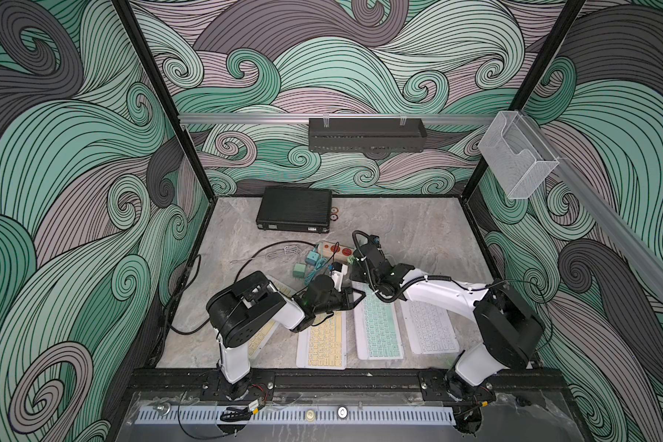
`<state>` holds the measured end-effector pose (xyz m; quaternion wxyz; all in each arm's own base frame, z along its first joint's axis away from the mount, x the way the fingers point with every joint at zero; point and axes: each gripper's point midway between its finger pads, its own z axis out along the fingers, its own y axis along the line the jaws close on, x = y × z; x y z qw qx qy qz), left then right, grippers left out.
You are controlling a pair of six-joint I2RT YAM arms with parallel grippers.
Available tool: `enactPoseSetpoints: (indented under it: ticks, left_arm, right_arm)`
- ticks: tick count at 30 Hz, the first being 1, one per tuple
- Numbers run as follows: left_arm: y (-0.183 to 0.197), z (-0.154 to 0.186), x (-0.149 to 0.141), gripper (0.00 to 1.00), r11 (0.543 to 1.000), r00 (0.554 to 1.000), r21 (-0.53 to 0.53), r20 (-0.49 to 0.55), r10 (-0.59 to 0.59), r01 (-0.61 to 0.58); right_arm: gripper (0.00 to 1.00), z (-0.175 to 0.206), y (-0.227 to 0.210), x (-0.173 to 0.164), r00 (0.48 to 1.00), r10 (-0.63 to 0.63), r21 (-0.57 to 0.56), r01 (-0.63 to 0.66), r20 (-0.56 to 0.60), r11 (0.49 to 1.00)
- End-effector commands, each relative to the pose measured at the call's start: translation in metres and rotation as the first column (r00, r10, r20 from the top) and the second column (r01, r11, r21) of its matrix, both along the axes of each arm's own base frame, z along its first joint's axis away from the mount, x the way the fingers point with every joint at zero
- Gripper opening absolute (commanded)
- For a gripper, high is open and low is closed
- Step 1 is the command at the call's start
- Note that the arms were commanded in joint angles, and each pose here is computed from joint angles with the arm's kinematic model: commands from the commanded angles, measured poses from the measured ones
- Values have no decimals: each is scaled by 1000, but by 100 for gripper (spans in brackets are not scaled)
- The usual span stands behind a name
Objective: Unplug the wireless keyboard
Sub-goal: Remove the power cord from the keyboard.
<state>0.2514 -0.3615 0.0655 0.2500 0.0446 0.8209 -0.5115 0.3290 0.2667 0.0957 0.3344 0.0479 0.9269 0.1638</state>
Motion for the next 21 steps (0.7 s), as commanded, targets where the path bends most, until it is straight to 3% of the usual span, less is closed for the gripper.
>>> enactPoseSetpoints:
  ticks: [1,7,15,21]
  left_arm:
    - [-4,10,-2,11,1000,998,-8,53,-24,24]
    - [-5,14,-4,0,999,997,-17,62,-35,36]
    - [-12,25,-14,0,997,993,-20,101,-68,70]
    - [-11,35,-21,0,997,988,-1,134,-74,74]
  right_arm:
    - [0,14,2,5,999,-30,58,27,41,998]
    - [0,13,1,6,999,-33,43,32,34,999]
    - [26,19,0,5,999,-35,42,34,29,999]
    - [31,27,-5,0,999,-40,60,38,33,998]
